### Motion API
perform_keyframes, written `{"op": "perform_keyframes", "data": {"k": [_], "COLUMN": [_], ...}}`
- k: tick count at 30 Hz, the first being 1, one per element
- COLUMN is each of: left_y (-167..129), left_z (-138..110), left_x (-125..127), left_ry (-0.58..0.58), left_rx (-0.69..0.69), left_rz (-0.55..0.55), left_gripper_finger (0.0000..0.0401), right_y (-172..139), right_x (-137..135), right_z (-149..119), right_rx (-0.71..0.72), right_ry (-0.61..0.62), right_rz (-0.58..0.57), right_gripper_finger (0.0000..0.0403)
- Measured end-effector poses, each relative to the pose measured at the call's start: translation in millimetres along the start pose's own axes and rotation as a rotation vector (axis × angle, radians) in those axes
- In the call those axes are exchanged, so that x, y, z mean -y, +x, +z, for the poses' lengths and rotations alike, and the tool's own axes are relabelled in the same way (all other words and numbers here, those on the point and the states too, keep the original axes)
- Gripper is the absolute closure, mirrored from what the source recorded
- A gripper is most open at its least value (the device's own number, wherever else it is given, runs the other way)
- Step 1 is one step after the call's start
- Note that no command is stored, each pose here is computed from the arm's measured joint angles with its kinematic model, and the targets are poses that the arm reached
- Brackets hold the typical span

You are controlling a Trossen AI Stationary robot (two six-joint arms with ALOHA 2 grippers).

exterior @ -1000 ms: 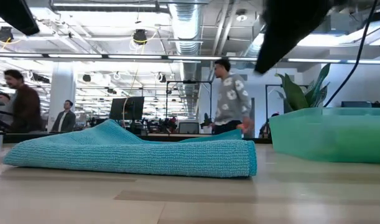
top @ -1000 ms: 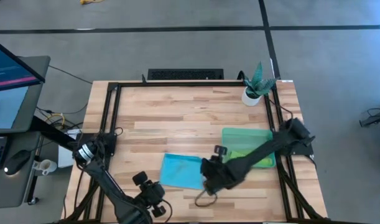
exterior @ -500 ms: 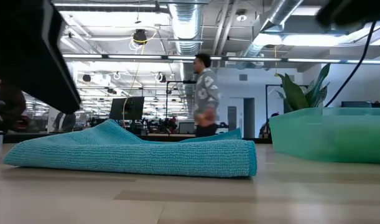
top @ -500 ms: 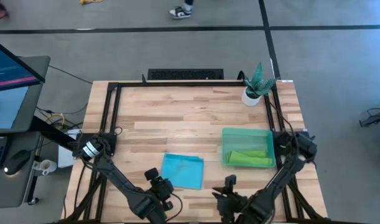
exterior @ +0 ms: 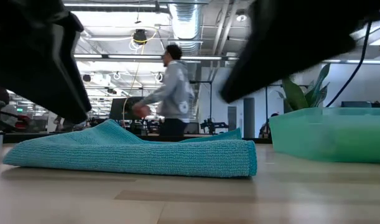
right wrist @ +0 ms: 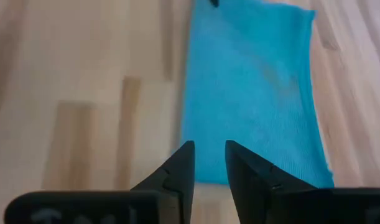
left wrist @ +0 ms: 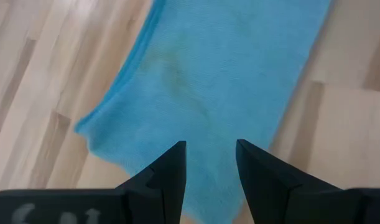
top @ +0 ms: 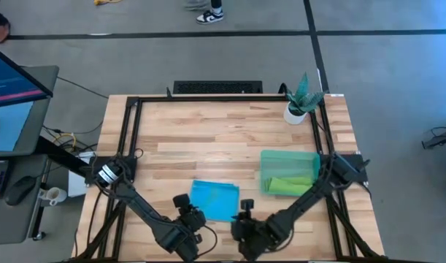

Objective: Roll microfiber towels into tight, uniform cylinder then place into a basket
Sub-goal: Fold the blue towel

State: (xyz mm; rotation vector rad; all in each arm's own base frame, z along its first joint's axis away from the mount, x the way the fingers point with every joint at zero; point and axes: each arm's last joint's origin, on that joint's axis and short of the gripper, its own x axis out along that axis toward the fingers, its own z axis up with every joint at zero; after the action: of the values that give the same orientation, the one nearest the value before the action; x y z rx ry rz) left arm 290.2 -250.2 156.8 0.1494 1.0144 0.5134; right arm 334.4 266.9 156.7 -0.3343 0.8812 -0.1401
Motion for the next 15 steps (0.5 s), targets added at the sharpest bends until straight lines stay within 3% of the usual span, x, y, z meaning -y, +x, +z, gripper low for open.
{"op": "perform_keyframes", "data": {"k": [5, 12, 15], "left_y": [7, 13, 13], "left_z": [7, 12, 12], "left_x": [-6, -10, -10], "left_ry": [-0.010, -0.025, -0.037], "left_rx": [-0.014, -0.024, -0.024], "left_rz": [0.017, 0.033, 0.033], "left_gripper_finger": [0.0269, 0.0269, 0.0269], "right_y": [16, 21, 21], "right_x": [16, 21, 20], "right_z": [12, 15, 15], "right_rx": [0.010, -0.006, -0.010], "right_ry": [0.079, 0.108, 0.113], "right_rz": [0.021, 0.075, 0.086], "right_gripper_finger": [0.0317, 0.0391, 0.0392]}}
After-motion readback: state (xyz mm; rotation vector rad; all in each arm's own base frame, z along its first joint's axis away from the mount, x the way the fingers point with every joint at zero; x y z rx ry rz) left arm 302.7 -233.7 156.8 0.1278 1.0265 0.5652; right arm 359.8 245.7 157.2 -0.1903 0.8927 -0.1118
